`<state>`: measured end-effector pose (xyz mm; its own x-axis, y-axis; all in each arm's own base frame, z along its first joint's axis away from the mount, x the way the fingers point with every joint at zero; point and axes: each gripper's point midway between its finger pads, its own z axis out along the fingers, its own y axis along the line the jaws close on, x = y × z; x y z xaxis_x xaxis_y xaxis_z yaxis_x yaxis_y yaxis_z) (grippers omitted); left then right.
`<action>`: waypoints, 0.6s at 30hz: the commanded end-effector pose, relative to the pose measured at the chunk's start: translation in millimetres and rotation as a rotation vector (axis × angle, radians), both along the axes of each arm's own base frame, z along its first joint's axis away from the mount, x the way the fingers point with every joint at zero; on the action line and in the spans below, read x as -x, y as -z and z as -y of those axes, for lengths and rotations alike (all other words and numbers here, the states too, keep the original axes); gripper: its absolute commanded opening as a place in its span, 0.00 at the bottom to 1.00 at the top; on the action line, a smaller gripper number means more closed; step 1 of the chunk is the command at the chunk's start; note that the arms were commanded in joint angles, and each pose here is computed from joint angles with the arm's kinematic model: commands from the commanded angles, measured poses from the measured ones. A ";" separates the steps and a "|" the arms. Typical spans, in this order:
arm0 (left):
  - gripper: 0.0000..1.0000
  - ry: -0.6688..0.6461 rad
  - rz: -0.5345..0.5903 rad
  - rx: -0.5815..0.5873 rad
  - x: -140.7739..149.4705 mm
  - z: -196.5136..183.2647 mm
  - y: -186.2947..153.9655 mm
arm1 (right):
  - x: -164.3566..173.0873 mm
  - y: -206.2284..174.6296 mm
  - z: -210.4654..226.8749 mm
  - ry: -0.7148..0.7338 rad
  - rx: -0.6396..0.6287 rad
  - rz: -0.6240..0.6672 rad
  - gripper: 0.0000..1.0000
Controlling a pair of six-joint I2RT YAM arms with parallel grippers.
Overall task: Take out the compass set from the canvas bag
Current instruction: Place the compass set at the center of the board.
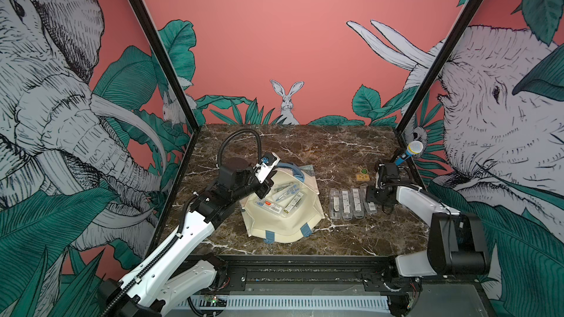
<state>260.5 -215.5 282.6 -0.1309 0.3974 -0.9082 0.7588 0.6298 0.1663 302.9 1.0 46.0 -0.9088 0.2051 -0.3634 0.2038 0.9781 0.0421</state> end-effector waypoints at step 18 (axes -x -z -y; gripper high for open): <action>0.00 0.045 0.045 0.059 4.4 7.9 -26.1 | 49.9 -164.5 -148.4 -0.730 -0.106 0.483 0.57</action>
<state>257.6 -218.0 282.8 -0.1298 0.3952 -0.9094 0.7727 0.6151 0.1571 270.5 121.4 186.8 -0.6772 -0.1768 -0.7143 -0.3626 0.9248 0.1148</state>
